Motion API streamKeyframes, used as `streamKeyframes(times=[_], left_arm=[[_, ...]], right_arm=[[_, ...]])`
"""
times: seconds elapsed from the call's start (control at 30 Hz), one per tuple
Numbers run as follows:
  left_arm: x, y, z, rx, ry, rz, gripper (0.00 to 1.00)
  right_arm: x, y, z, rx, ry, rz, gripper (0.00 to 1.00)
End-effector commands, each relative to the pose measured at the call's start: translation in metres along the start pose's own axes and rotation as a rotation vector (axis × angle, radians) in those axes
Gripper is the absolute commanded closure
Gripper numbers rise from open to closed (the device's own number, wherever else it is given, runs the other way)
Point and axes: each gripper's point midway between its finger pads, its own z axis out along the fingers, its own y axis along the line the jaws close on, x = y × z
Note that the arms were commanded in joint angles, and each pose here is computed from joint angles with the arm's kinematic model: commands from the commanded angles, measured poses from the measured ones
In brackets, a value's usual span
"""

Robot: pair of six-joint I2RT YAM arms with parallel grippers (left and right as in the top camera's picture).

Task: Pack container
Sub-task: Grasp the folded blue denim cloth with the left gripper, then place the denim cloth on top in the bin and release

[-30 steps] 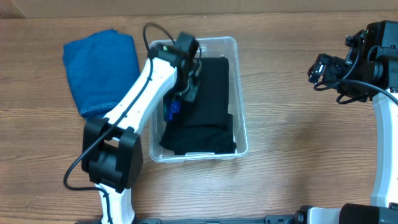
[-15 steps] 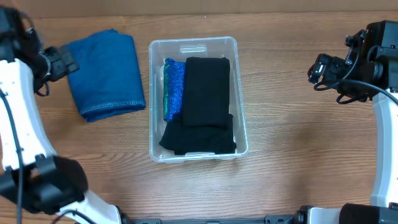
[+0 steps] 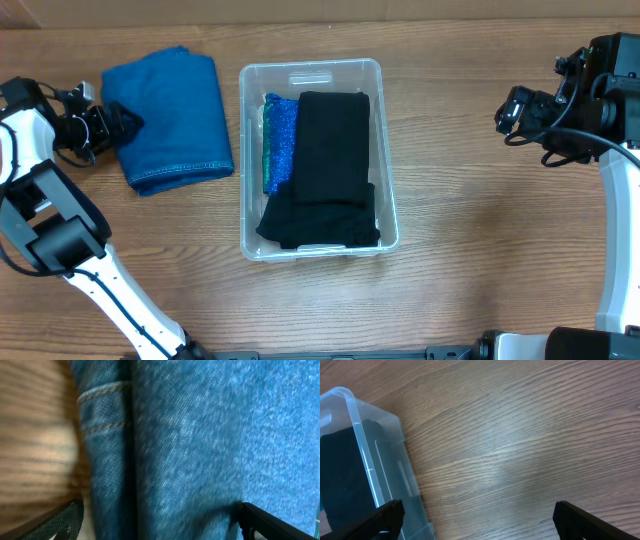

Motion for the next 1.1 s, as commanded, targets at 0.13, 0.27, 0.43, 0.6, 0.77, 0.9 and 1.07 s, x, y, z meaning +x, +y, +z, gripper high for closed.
streamKeyframes(times=[0.13,0.27,0.43,0.6,0.77,0.9,1.07], left_arm=[[0.037,-0.056,0.044,0.205,0.165,-0.077,0.89],[0.022,-0.113,-0.042,0.224,0.103,-0.017,0.96],[0.023,-0.237,-0.206,0.213,-0.213,0.255,0.96],[0.123,-0.39,-0.3,0.353,-0.352,0.515,0.96],[0.178,-0.454,-0.264,0.24,-0.324,0.557,0.96],[0.194,-0.469,-0.181,0.155,-0.16,0.578,0.96],[0.207,-0.473,-0.08,0.155,0.067,0.578,0.96]], right_arm=[[-0.001,0.002,-0.003,-0.01,-0.013,-0.008,0.0],[0.001,0.001,-0.003,-0.008,-0.002,-0.007,0.0],[0.006,0.001,-0.003,-0.005,0.016,-0.003,0.0],[0.009,0.0,-0.003,-0.002,0.029,-0.001,0.0],[0.009,0.0,-0.003,-0.002,0.031,0.003,0.0],[0.01,0.0,-0.003,-0.002,0.032,0.003,0.0],[0.009,0.0,-0.003,-0.002,0.03,0.003,0.0]])
